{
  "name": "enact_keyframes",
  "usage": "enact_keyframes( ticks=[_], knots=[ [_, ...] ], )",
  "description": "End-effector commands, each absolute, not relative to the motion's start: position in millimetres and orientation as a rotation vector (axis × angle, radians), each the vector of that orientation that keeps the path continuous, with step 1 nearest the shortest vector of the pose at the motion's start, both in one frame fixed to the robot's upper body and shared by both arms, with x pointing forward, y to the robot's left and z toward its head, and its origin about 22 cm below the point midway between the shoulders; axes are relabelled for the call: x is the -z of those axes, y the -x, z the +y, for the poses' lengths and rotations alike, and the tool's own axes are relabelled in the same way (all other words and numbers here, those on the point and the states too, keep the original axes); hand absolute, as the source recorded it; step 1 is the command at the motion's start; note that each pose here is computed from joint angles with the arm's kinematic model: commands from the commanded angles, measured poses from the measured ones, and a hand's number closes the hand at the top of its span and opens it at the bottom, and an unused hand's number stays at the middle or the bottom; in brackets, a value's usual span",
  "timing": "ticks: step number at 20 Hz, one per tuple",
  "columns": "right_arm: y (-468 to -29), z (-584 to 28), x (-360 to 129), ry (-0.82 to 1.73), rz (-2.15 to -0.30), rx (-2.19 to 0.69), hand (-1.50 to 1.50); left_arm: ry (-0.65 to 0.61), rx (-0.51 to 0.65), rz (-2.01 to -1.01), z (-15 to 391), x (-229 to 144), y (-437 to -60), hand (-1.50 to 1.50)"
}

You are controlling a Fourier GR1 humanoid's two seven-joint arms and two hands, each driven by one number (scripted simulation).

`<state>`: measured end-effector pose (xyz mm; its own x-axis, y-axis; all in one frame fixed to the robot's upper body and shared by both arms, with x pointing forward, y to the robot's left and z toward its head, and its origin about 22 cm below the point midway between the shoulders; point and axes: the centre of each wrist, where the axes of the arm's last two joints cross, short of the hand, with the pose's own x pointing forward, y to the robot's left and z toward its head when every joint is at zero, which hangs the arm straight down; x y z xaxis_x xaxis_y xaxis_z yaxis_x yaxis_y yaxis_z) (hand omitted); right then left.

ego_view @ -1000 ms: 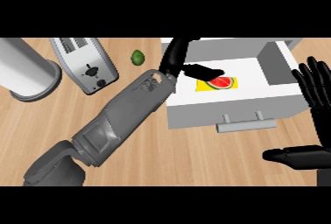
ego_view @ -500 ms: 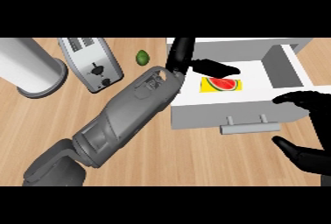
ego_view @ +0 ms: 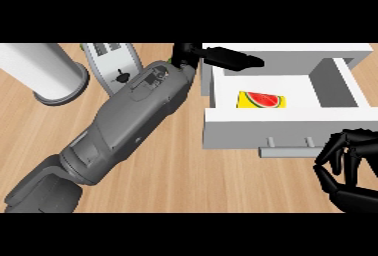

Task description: Pick up the cup, place it into the drawer and close the drawer

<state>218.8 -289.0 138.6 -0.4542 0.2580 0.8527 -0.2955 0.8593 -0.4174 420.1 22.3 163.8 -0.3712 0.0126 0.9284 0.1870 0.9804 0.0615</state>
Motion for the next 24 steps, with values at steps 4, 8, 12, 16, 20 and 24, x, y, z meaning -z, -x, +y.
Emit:
enact_keyframes(
  ticks=[4, 8, 12, 16, 20, 24],
  knots=[
    [-215.9, -270.8, -128.1, 0.179, -1.855, -0.756, 1.5, 0.144, 0.138, -1.938, 63.7, -147.8, -409.7, -1.5],
    [-221.9, -267.0, -113.7, 0.23, -1.847, -0.748, 1.5, 0.132, 0.089, -1.931, 121.4, -173.4, -414.3, -1.5],
    [-243.0, -255.6, -94.8, 0.306, -1.835, -0.84, 1.5, 0.143, 0.061, -1.922, 142.3, -145.9, -394.2, -1.5],
    [-267.8, -245.9, -86.5, 0.423, -1.756, -1.028, 1.5, 0.16, 0.057, -1.923, 166.6, -135.4, -385.6, -1.5],
    [-281.8, -227.6, -56.6, 0.542, -1.674, -1.205, 1.5, 0.141, 0.022, -1.92, 184.9, -127.8, -378.9, -1.5],
    [-304.3, -227.8, -35.9, 0.628, -1.61, -1.293, 1.5, 0.137, 0.035, -1.912, 230.6, -123.2, -359.4, -1.5]
  ],
)
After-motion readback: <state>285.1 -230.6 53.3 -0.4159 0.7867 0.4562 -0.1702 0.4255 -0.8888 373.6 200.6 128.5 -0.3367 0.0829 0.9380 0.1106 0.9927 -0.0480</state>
